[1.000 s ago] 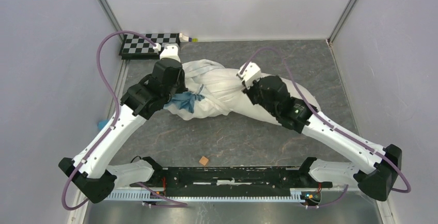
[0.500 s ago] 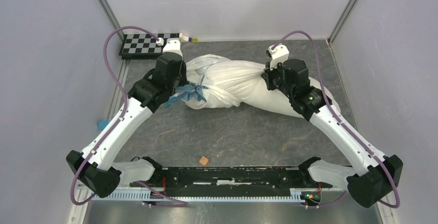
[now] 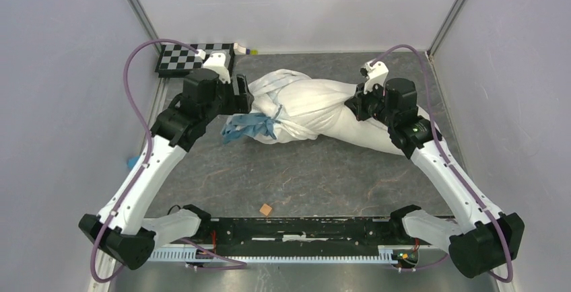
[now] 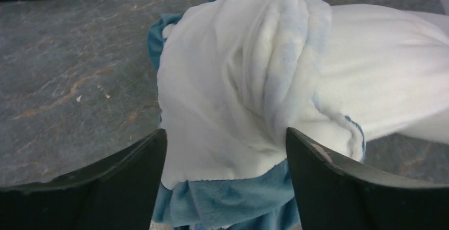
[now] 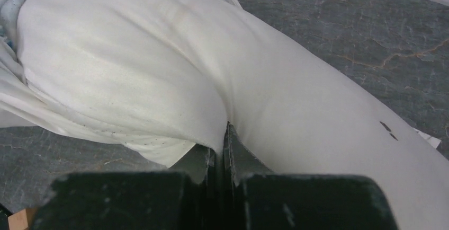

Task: Remove the pillowcase from the pillow

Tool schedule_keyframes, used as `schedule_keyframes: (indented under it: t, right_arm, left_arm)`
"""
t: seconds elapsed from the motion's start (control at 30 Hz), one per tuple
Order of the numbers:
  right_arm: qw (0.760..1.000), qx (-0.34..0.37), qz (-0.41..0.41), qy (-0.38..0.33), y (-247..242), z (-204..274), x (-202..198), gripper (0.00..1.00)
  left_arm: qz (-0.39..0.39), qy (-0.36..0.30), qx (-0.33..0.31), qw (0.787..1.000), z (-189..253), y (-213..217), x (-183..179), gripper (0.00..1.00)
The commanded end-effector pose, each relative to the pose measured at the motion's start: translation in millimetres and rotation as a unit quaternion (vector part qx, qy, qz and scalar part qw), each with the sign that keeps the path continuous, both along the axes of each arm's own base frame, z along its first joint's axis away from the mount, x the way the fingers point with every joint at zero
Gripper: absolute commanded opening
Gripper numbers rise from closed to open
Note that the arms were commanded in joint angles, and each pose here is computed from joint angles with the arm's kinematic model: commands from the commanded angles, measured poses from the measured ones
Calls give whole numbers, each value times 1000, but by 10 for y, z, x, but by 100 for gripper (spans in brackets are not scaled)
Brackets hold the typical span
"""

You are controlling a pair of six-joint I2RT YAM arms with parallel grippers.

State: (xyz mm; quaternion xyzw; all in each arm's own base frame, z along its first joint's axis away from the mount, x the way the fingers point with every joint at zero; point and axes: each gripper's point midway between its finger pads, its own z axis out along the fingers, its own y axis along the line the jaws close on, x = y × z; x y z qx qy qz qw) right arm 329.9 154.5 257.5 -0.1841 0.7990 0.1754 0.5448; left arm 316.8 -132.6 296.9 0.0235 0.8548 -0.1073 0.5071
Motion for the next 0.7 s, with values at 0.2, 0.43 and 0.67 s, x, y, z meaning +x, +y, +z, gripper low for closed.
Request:
schedule_keyframes:
  t: [0.2,0.43,0.67]
  right_arm:
    - [997,22,-56,-42,-195,416,231,0]
    - [997,34,-53,-43,-162,361,240,0]
    - [997,44,-44,-46,-125,336,221,0]
  left_arm:
    - [-71,-11,-100,992,373,-99,-568,100]
    - [143,99,-279,944,-56,175,-938,99]
    - [179,200,-456,849,-443,-202,-1007,99]
